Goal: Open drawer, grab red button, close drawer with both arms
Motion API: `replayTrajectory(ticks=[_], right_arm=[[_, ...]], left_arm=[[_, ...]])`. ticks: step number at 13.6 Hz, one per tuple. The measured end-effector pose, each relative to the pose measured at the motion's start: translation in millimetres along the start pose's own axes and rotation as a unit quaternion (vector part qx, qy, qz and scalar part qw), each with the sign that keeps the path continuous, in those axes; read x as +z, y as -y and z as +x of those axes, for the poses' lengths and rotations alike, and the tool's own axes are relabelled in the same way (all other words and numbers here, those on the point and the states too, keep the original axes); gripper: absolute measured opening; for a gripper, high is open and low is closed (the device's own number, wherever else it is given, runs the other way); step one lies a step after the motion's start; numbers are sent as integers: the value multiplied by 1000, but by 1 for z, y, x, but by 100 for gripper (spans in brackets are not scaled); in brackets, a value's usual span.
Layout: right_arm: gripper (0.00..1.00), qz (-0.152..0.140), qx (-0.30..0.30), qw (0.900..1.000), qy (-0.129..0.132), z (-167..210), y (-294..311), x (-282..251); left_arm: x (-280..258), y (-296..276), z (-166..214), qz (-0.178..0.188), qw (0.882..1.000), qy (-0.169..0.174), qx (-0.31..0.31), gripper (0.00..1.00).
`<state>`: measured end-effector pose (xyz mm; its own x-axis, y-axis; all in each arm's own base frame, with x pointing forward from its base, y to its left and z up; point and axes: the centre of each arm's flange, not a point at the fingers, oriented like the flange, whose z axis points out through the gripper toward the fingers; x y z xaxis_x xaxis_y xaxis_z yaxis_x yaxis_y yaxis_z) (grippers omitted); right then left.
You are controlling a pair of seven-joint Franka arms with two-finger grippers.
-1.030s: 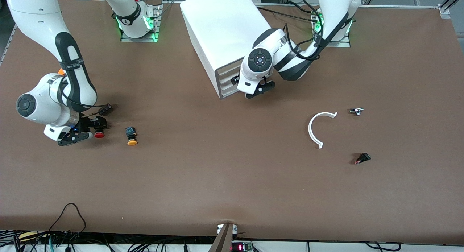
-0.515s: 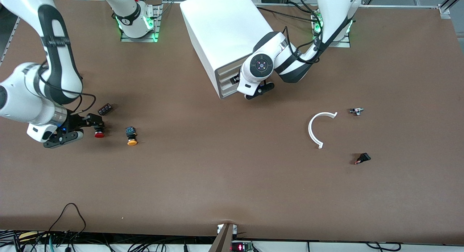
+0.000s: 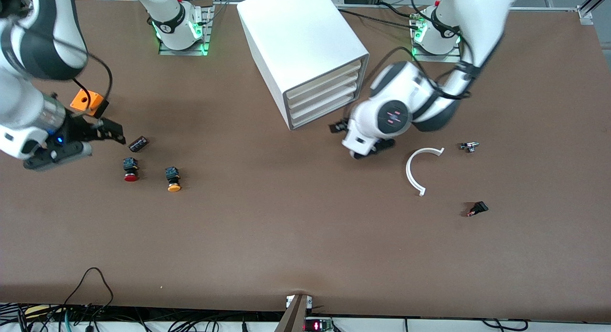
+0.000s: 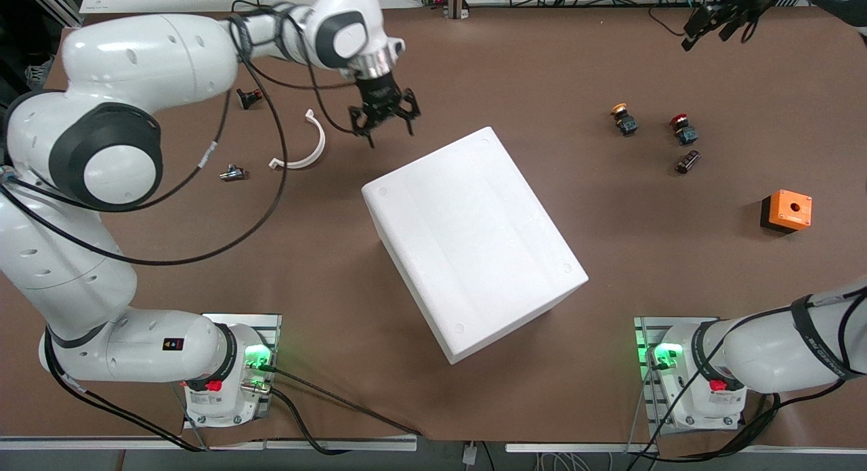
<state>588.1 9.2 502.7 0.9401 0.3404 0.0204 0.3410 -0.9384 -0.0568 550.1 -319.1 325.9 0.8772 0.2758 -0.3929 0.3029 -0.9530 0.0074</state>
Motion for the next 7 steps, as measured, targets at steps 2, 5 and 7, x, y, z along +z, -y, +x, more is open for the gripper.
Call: replayTrajectory(ticks=[2,5,7], right_arm=[[100,-4,-6,1000,-4,-14,4,-34],[100,-10,-11,1000,-2,-20,6,-68],[100,-10,-12,1000,4,-20,7,-72]], left_arm=[[-29,36,32,7,998,-25,50,100],[-65,89,61,19,994,-45,99,100],[-86,125,75,27,989,-54,136,100]])
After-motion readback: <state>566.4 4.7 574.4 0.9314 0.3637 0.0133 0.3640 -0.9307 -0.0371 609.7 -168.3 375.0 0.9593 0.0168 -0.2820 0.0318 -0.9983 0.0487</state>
